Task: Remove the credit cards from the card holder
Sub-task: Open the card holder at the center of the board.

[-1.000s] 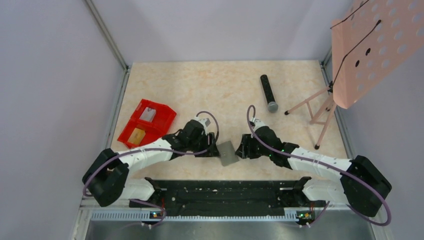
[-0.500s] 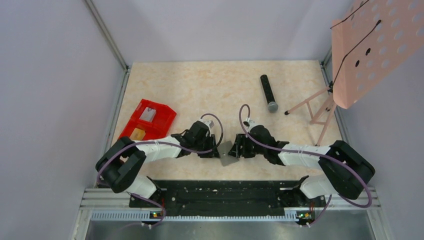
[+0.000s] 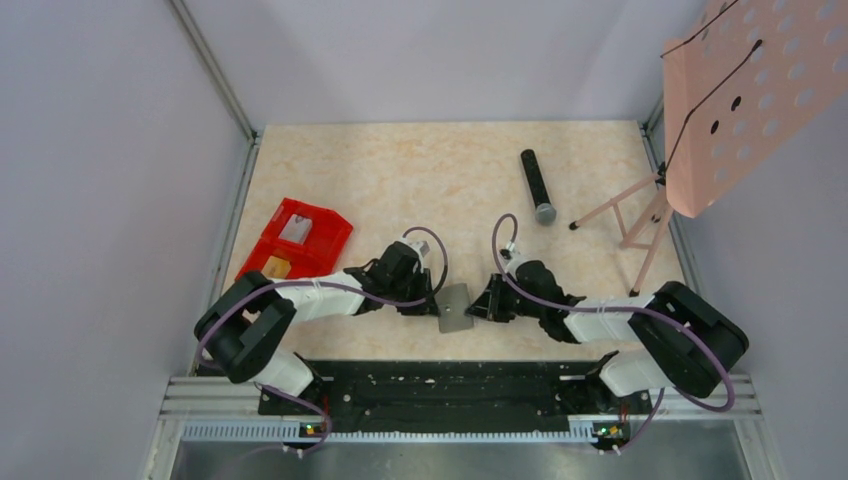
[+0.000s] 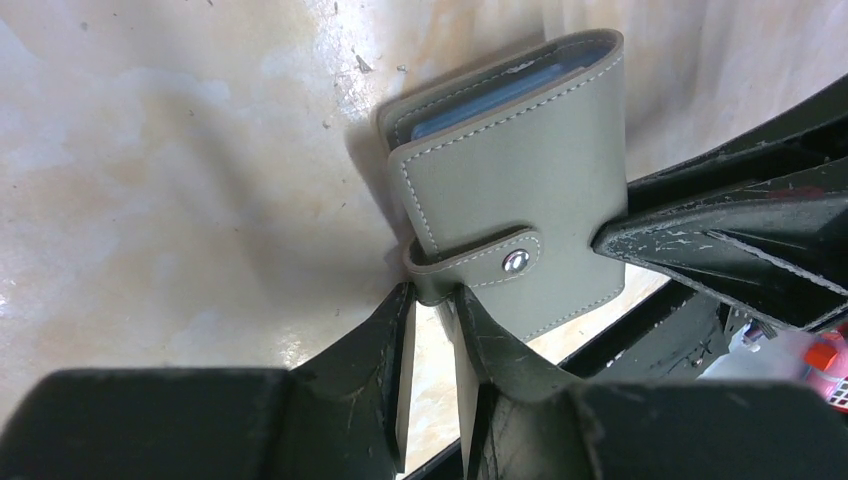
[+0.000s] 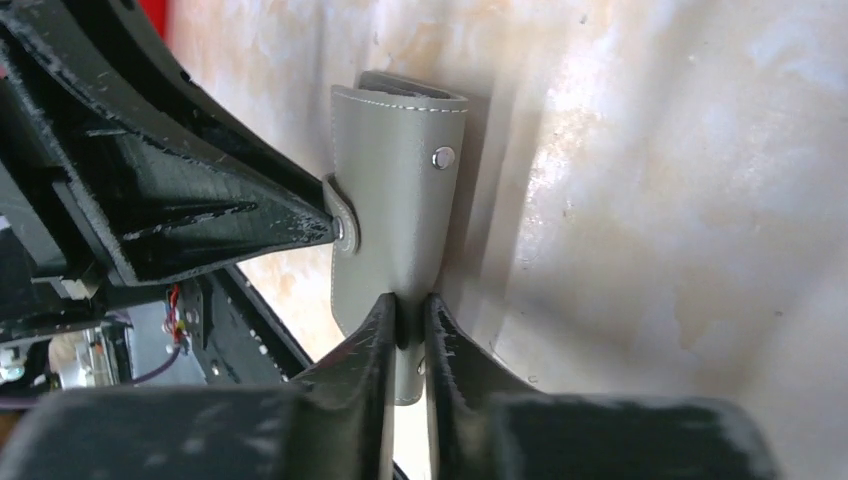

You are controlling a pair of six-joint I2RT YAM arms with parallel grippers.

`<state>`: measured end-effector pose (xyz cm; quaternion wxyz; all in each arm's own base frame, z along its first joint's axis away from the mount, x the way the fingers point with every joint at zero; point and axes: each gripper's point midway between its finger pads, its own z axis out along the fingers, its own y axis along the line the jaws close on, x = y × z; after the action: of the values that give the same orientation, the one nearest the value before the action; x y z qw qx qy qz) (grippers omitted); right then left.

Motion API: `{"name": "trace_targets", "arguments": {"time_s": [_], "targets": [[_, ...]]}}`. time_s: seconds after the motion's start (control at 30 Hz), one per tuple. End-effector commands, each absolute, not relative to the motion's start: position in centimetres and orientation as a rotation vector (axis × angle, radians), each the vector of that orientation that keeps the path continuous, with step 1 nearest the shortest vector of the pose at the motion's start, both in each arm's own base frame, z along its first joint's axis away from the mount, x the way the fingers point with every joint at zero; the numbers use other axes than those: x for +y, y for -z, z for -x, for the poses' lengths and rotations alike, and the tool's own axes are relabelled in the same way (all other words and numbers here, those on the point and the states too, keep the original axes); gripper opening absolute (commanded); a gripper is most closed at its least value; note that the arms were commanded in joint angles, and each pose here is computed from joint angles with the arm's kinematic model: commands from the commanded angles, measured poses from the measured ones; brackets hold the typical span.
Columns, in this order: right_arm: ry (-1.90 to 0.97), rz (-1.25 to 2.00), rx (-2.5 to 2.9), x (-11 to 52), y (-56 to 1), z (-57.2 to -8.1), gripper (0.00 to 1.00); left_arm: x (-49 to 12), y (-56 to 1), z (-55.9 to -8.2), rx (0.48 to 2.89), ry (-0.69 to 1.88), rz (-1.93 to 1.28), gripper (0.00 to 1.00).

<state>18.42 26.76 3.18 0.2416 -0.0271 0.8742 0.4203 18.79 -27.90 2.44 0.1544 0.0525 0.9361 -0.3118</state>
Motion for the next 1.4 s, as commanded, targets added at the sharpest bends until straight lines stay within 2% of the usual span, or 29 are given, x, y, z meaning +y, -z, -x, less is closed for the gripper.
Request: {"name": "trace_targets", "arguments": {"time_s": [0.0, 0.03, 0.1, 0.33, 0.43, 0.6, 0.93, 1.37], "targets": [[-1.383, 0.121, 2.190, 29.4, -8.2, -18.7, 0.04, -28.9, -2.9, -18.7, 2.662, 0.924, -0.157, 0.26], [-1.390, 0.117, 2.184, 29.3, -8.3, -18.7, 0.00, -29.0, -3.3, -18.7, 2.653, 0.935, -0.157, 0.26], [-1.415, 0.110, 2.165, 29.4, -8.8, -18.5, 0.00, -29.3, -4.4, -19.0, 2.626, 0.951, -0.158, 0.28], [-1.381, 0.052, 2.192, 28.6, -8.3, -18.4, 0.00, -28.8, -8.3, -20.1, 2.565, 0.877, -0.141, 0.43], [-1.380, 0.038, 2.191, 28.8, -8.3, -18.2, 0.00, -29.5, -9.5, -20.0, 2.551, 0.882, -0.164, 0.46], [-1.354, 0.037, 2.185, 29.5, -8.6, -17.9, 0.00, -30.5, -9.7, -19.7, 2.561, 0.842, -0.205, 0.47], [-1.301, 0.022, 2.175, 29.7, -8.9, -17.8, 0.00, -28.5, -8.1, -19.8, 2.597, 0.611, -0.164, 0.48], [-1.302, 0.032, 2.174, 29.7, -8.6, -17.5, 0.00, -29.8, -6.1, -19.1, 2.638, 0.633, -0.213, 0.47]]}}
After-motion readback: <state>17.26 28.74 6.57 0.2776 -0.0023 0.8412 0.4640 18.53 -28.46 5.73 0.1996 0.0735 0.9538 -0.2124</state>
